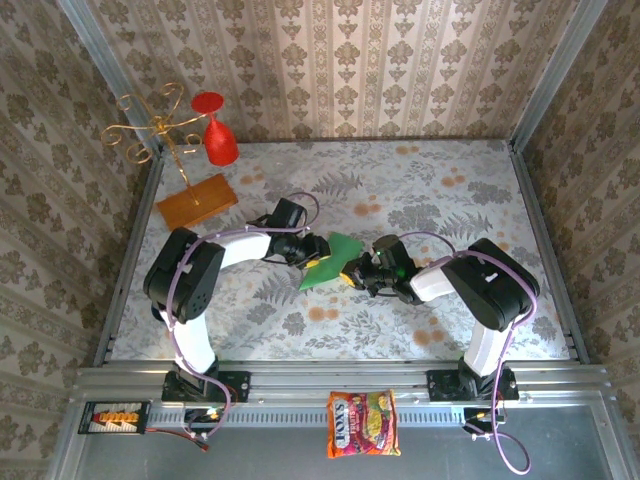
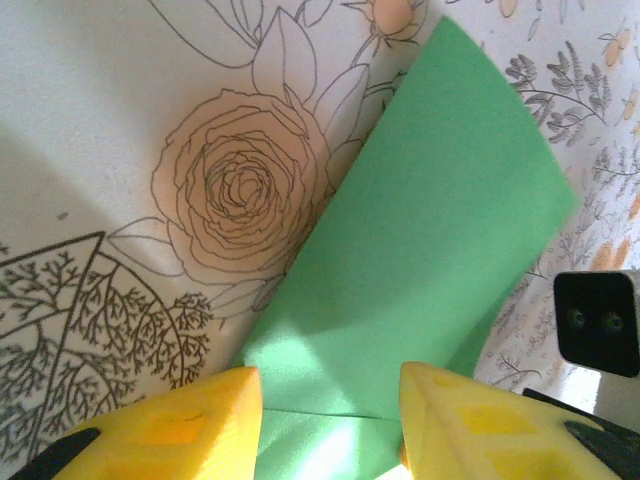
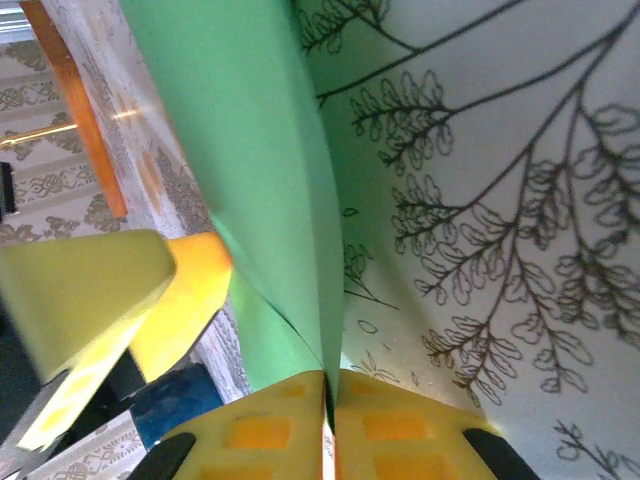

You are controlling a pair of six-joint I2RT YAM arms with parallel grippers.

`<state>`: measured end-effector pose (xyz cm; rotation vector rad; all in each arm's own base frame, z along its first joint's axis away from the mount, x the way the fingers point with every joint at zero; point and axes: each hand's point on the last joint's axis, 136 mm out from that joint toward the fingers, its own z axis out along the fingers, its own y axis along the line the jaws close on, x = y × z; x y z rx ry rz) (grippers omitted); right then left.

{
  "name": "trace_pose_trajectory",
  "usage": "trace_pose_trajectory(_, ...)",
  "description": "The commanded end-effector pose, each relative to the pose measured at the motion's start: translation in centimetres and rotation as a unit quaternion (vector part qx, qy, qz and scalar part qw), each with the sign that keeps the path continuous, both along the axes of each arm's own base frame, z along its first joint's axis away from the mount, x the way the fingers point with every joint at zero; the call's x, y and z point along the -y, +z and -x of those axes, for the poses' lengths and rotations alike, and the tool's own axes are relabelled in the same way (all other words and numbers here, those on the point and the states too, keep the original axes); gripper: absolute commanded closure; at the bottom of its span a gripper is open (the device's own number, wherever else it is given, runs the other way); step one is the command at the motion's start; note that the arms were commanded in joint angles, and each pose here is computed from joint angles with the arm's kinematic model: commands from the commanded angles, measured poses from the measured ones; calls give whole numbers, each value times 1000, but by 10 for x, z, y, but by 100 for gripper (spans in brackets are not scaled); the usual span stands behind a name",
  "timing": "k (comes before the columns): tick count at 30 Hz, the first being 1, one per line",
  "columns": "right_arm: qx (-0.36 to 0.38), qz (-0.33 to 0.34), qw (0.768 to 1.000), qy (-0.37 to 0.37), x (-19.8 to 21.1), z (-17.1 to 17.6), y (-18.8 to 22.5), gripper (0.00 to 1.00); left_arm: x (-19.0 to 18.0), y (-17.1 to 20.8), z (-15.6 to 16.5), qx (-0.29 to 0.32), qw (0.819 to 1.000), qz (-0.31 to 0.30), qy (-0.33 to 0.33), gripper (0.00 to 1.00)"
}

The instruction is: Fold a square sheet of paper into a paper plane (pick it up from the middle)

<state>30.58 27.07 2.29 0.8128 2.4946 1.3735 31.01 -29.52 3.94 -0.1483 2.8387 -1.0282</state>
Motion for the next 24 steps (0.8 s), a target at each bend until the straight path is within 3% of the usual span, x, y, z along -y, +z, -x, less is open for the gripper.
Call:
trace_pose_trajectory(1, 6, 15, 1000, -10, 2, -5, 11, 93, -8, 26, -2, 38, 999, 3, -4, 58)
trace_pose_trajectory(11, 0, 23, 1000, -20, 6, -13, 35, 97, -30, 47, 14, 173, 980, -47, -84, 51)
trace_pose_trajectory(15, -6, 17, 1000, -24, 7, -15, 40, 96, -32, 52, 25, 242, 958, -77, -132, 46)
trace_pose_trajectory(19, -11, 9, 1000, -24, 5, -17, 43, 96, -23, 56, 38, 323, 922, -83, -200, 44)
trace_pose_trajectory(24, -13, 4, 1000, -21, 3, -20, 46, 96, -22, 51, 38, 350, 899, -110, -240, 43)
